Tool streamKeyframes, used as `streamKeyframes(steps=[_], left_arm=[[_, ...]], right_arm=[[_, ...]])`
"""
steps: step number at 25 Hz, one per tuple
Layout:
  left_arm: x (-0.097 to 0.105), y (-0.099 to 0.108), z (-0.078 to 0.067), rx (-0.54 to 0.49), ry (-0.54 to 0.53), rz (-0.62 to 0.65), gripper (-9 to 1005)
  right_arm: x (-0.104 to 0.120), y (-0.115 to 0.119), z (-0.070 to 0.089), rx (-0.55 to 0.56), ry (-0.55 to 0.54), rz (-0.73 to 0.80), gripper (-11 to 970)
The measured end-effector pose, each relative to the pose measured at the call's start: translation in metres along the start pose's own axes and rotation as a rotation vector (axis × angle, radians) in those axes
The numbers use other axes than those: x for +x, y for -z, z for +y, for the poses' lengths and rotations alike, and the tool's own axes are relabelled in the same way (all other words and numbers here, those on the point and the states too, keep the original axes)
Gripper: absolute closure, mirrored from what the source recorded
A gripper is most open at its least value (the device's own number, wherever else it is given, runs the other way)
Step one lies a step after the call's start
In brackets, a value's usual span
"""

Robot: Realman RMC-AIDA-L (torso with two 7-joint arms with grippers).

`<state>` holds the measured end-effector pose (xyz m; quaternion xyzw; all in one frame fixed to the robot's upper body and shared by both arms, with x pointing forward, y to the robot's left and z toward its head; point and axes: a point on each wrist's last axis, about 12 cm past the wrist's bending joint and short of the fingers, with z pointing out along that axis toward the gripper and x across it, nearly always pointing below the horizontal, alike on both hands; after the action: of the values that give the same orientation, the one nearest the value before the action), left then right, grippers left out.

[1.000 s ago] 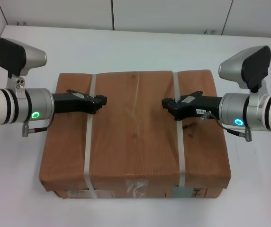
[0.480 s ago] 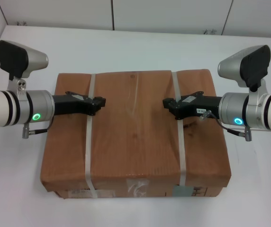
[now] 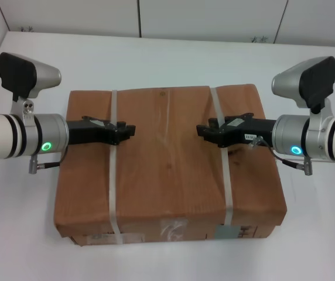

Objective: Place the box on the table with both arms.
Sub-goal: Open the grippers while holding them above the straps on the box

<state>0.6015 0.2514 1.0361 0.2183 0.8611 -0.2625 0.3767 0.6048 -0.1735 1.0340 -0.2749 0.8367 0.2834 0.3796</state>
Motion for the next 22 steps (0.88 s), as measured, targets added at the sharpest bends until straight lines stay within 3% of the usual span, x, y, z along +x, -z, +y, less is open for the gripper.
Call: streamKeyframes(steps=[6,13,19,22], left_arm=[[0.0036,0.0020,0.0017,-0.006,0.011,0.004,590],[0.0059,0.0054,0.0051,-0.014,0.015,0.007,440],[0.0057,0.0059,0.0056,-0.015,0.015,0.006,302],[0.0054,0.0062,0.0062,-0.016,0.015,0.006,224]], right_arm=[[0.0030,0.0026,-0.0032,0.017,-0.025,-0.012,529],[0.0045,0.0044,-0.0077,0.044,-0.032,-0.012,229],[0.0057,0.0050,-0.0082,0.047,-0.037,-0.012,97],[0.0064,0.0053,-0.0084,0.048,-0.038,-0.011,101]])
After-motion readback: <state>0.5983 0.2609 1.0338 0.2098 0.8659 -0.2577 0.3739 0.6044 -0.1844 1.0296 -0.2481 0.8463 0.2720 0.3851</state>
